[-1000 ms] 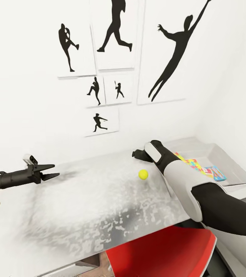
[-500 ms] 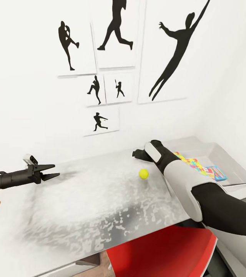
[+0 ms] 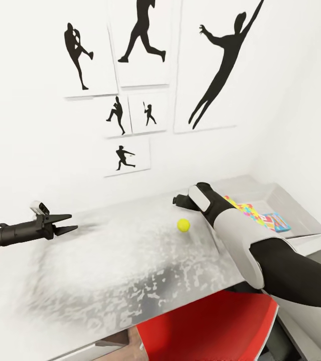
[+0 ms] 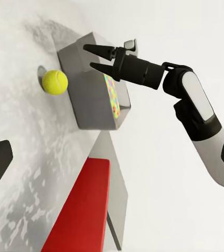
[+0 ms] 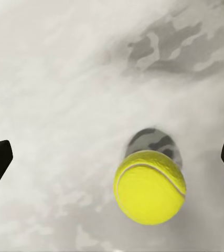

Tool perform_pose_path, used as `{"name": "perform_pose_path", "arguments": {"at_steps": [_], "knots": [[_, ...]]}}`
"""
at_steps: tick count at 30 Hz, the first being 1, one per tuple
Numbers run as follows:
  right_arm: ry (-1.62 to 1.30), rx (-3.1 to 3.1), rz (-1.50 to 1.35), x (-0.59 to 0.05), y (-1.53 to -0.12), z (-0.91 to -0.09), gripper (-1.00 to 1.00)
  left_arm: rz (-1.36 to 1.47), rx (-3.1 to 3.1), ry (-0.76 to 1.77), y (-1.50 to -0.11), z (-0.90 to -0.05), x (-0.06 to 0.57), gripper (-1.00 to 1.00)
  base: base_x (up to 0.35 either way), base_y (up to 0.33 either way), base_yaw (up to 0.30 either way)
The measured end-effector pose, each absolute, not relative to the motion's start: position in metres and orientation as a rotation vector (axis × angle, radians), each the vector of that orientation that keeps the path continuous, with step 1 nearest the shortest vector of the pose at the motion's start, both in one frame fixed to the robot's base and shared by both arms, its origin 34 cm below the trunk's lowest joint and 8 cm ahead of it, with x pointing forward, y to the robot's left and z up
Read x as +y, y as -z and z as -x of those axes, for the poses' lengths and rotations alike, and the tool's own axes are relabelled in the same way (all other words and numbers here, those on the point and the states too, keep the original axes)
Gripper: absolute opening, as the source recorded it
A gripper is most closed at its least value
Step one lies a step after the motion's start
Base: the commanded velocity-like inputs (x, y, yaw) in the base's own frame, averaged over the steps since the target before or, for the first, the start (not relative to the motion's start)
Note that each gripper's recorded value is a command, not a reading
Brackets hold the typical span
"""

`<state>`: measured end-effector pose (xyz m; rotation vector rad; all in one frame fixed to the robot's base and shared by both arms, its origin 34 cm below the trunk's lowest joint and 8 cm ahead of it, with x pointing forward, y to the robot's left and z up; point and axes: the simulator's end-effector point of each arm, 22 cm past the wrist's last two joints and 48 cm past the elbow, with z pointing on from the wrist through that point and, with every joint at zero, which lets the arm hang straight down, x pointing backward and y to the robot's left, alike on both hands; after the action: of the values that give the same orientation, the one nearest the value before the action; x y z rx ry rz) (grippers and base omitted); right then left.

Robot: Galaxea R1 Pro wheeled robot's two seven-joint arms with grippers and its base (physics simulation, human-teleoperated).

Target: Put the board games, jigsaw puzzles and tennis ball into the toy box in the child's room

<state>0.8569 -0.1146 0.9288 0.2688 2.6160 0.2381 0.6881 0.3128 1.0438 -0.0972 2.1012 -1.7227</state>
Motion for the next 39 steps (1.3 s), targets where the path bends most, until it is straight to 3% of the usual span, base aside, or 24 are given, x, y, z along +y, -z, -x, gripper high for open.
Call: {"name": "perform_pose_path", "arguments": {"at_steps": [39], "knots": [[-0.188, 2.676, -0.216, -0.115, -0.885, -0.848, 1.0, 0.146, 2.138, 1.736, -1.013, -0.69, 0.314, 1.0, 0.0, 0.0, -0.001]]}}
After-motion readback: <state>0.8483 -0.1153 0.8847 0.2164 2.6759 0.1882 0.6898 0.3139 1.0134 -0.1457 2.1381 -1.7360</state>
